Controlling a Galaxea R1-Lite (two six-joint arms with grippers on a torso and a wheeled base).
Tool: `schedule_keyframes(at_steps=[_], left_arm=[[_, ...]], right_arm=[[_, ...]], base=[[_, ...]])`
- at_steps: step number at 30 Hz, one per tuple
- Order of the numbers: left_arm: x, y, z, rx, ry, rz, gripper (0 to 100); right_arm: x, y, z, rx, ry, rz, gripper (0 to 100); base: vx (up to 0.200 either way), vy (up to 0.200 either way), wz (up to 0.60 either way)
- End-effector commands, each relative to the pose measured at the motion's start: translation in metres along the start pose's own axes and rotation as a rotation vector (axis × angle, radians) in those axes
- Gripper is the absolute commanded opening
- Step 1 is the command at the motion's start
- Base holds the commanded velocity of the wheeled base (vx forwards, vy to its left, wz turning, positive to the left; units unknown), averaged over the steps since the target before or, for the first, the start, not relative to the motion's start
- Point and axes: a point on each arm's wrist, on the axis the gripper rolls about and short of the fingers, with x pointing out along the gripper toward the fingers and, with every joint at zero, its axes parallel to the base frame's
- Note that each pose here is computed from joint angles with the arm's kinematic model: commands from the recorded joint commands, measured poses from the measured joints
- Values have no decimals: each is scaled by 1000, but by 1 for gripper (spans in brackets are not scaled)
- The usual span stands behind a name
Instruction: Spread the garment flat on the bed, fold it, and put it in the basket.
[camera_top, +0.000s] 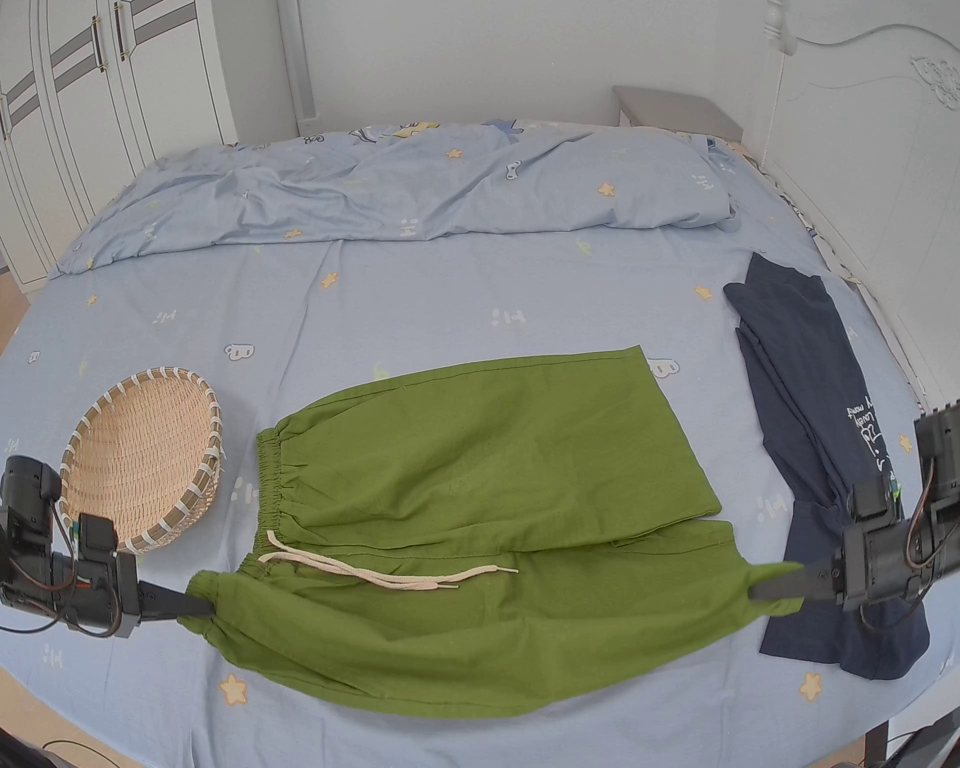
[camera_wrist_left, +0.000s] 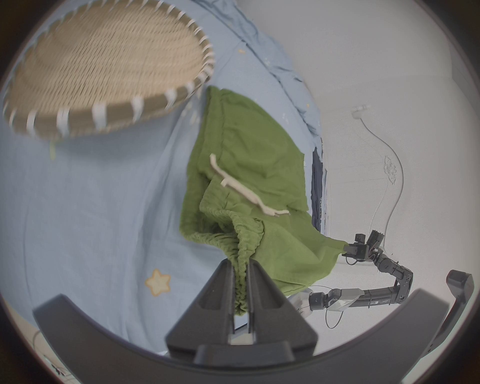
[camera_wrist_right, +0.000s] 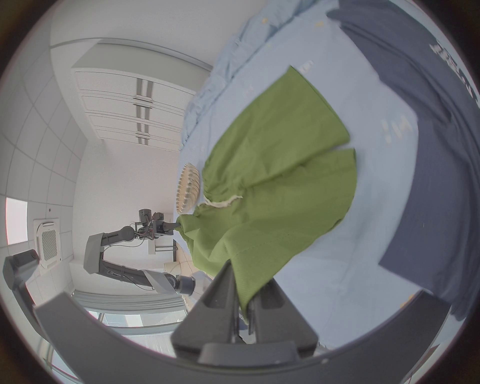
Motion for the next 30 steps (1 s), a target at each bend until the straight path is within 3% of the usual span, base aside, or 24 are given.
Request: schedule_keyframes(at_steps=[1,8,10,17,19,20,30], left_arm=[[-6,-17,32,40,-30,-14,0],[-3,-17,74,30,-35,-21,0],[-1,-15,87,28,-41,-22,0],[13,-12,117,30,-36,-32,0],[13,-12,117,30,-36,-32,0],[18,-16,130,29,-42,-42,0],[29,-28,159,74,-45,-67,0]], right_arm=[[-14,23,24,-68,-79,33,0],[-9,33,58,-89,-109,44,0],[-10,43,75,-61,-118,51,0],[-11,61,115,-76,-148,67,0],[-11,61,115,-76,-148,67,0],[-10,66,130,-83,-156,69,0],[-9,70,159,-48,-157,33,0]], base=[[0,0,0],[0,0,0],[0,0,0],[0,0,0],[0,0,0],[0,0,0],[0,0,0]])
